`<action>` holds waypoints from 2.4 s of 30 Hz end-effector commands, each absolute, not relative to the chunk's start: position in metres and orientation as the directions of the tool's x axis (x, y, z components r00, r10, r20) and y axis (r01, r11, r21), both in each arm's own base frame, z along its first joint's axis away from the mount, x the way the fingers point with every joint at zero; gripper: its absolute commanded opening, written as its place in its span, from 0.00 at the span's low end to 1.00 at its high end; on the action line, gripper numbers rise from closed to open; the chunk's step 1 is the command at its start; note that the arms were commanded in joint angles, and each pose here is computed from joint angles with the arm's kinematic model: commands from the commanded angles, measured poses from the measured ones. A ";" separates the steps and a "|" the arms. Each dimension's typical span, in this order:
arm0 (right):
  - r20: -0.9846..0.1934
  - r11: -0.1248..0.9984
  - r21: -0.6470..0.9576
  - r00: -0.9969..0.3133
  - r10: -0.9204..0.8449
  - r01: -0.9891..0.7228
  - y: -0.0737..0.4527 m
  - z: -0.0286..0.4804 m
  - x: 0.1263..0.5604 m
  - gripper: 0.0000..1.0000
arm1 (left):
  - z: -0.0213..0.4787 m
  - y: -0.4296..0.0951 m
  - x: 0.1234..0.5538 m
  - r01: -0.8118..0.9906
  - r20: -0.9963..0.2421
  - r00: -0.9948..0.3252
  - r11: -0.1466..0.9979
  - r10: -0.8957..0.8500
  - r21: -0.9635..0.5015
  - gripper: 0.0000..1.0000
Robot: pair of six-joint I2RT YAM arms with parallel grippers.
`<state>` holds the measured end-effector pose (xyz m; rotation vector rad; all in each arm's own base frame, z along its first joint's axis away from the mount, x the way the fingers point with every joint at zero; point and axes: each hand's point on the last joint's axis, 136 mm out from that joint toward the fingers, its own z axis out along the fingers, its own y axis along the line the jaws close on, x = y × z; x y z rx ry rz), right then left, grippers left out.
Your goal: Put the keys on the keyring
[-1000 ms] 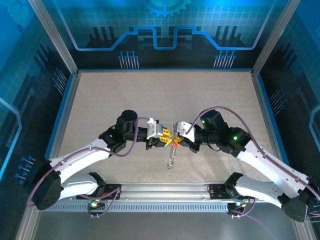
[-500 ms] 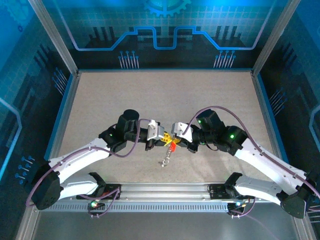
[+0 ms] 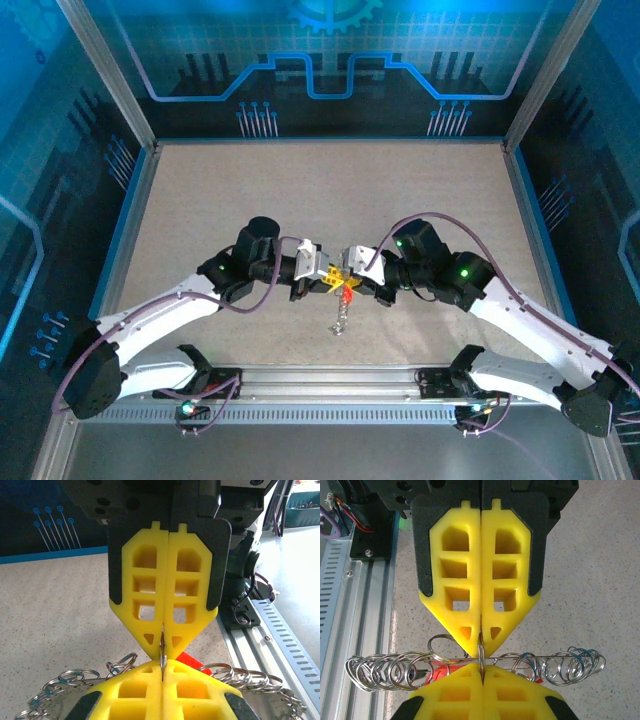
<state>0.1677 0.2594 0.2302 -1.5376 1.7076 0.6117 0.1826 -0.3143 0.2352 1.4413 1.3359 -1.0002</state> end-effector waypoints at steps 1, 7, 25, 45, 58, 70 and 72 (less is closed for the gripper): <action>-0.817 0.145 -0.181 0.066 -0.573 -0.973 0.264 0.252 0.166 0.12 | 0.264 -0.316 0.176 0.986 -0.975 0.164 -0.017 0.149 0.163 0.00; -0.821 0.170 -0.182 0.055 -0.569 -0.968 0.252 0.248 0.166 0.18 | 0.284 -0.310 0.178 0.985 -0.984 0.172 0.023 0.040 0.173 0.00; -0.826 0.144 -0.114 0.013 -0.563 -0.983 0.255 0.241 0.162 0.00 | 0.298 -0.303 0.185 0.973 -0.973 0.211 0.119 -0.096 0.199 0.00; -0.896 0.145 -0.136 0.059 -0.440 -0.980 0.261 0.261 0.158 0.16 | 0.288 -0.306 0.184 0.989 -0.986 0.130 0.081 -0.107 0.121 0.00; -0.914 0.183 -0.156 0.071 -0.400 -0.971 0.257 0.266 0.161 0.21 | 0.284 -0.308 0.183 0.992 -0.986 0.113 0.065 -0.122 0.105 0.00; -0.919 0.186 -0.145 0.062 -0.389 -0.972 0.258 0.267 0.163 0.21 | 0.286 -0.308 0.183 0.993 -0.983 0.109 0.066 -0.147 0.101 0.00; -0.923 0.183 -0.142 0.063 -0.380 -0.973 0.260 0.269 0.164 0.21 | 0.287 -0.308 0.183 0.993 -0.982 0.110 0.064 -0.152 0.101 0.00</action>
